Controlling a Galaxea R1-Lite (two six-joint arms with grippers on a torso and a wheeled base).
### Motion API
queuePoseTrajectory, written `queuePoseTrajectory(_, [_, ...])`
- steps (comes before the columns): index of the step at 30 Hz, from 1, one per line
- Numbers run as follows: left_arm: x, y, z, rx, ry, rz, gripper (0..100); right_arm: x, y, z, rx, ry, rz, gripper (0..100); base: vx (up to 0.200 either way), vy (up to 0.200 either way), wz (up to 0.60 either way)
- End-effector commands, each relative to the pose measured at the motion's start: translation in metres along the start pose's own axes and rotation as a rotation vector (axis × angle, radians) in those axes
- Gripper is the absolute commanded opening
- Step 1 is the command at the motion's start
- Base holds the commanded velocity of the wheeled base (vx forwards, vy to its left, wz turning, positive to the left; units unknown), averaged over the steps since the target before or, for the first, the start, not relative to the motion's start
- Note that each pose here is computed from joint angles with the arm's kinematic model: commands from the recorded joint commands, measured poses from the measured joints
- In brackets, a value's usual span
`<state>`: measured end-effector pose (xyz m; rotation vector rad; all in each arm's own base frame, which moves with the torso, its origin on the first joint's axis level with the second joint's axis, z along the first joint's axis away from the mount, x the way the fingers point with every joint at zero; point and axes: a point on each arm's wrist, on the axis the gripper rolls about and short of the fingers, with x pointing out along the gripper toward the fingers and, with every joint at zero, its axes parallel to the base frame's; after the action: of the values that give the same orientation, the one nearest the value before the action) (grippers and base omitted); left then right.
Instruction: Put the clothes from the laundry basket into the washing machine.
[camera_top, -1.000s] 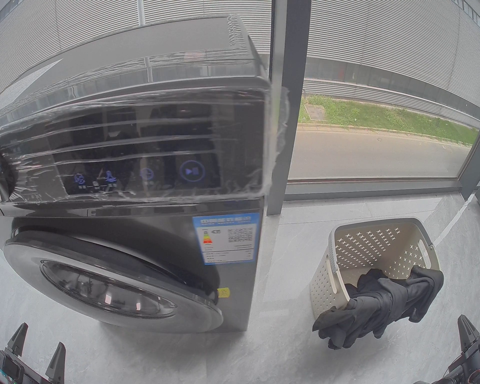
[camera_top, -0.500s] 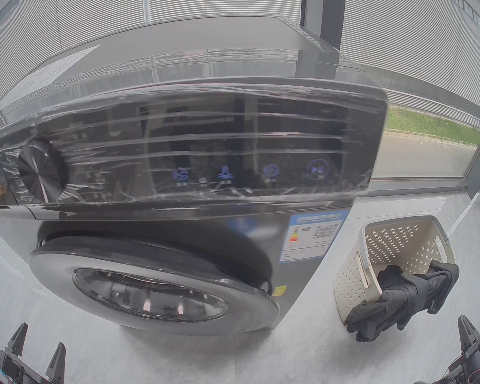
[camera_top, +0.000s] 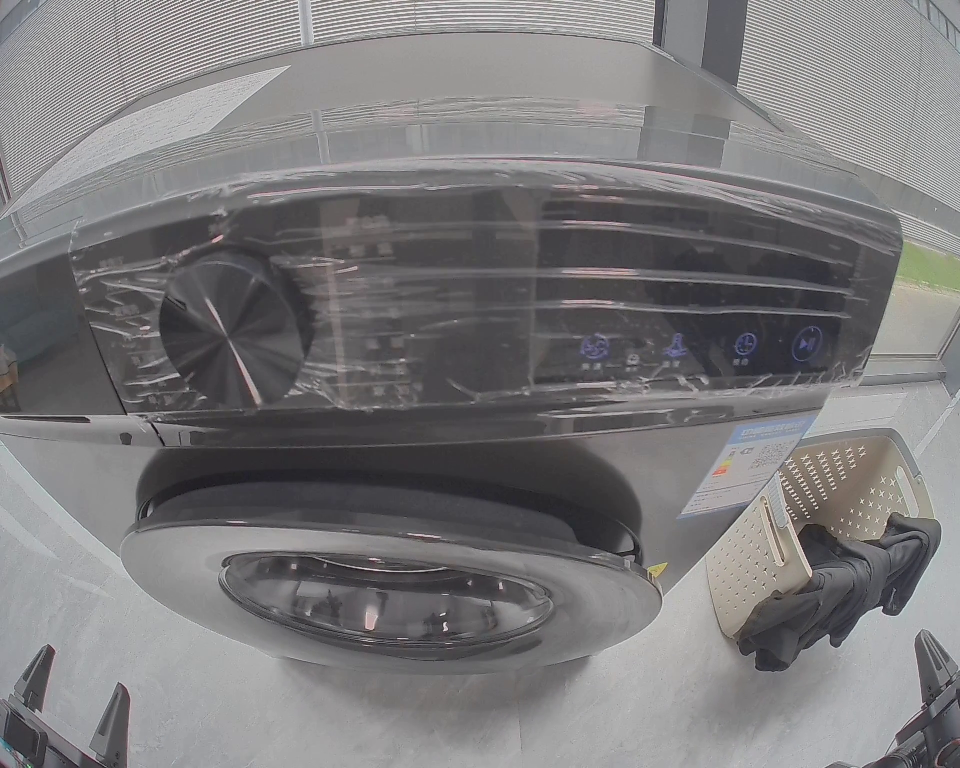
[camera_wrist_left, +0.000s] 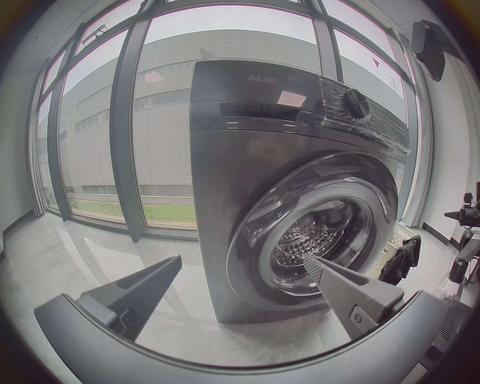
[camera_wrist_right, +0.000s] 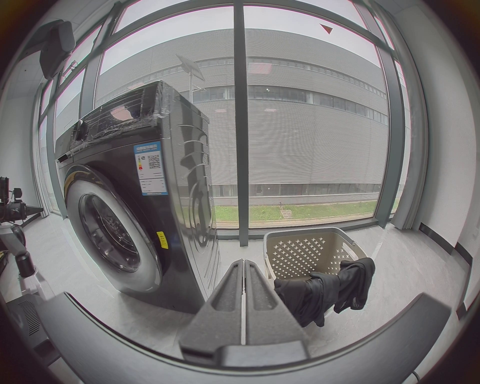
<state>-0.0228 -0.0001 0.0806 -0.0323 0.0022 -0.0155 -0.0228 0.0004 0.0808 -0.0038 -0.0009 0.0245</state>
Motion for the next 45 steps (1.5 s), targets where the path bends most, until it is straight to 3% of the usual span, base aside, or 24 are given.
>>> queuePoseTrajectory(1, [-0.0002, 0.0002, -0.0050, 0.000, 0.000, 0.000, 100, 0.0007, 0.0000, -0.0051, -0.001, 0.010, 0.000, 0, -0.200, 0.000, 0.00])
queuePoseTrajectory(5, [-0.0002, 0.0002, -0.0050, 0.000, 0.000, 0.000, 100, 0.0007, 0.0000, -0.0051, -0.001, 0.010, 0.000, 0, -0.200, 0.000, 0.00])
queuePoseTrajectory(35, [-0.0002, 0.0001, -0.0050, 0.002, 0.000, -0.001, 100, 0.0007, 0.0000, -0.0051, -0.001, 0.010, 0.002, 0, -0.020, 0.000, 0.00])
queuePoseTrajectory(45, [-0.0002, 0.0002, -0.0050, 0.000, 0.000, 0.000, 100, 0.0007, 0.0000, -0.0051, -0.001, 0.010, 0.000, 0, 0.000, 0.200, 0.00])
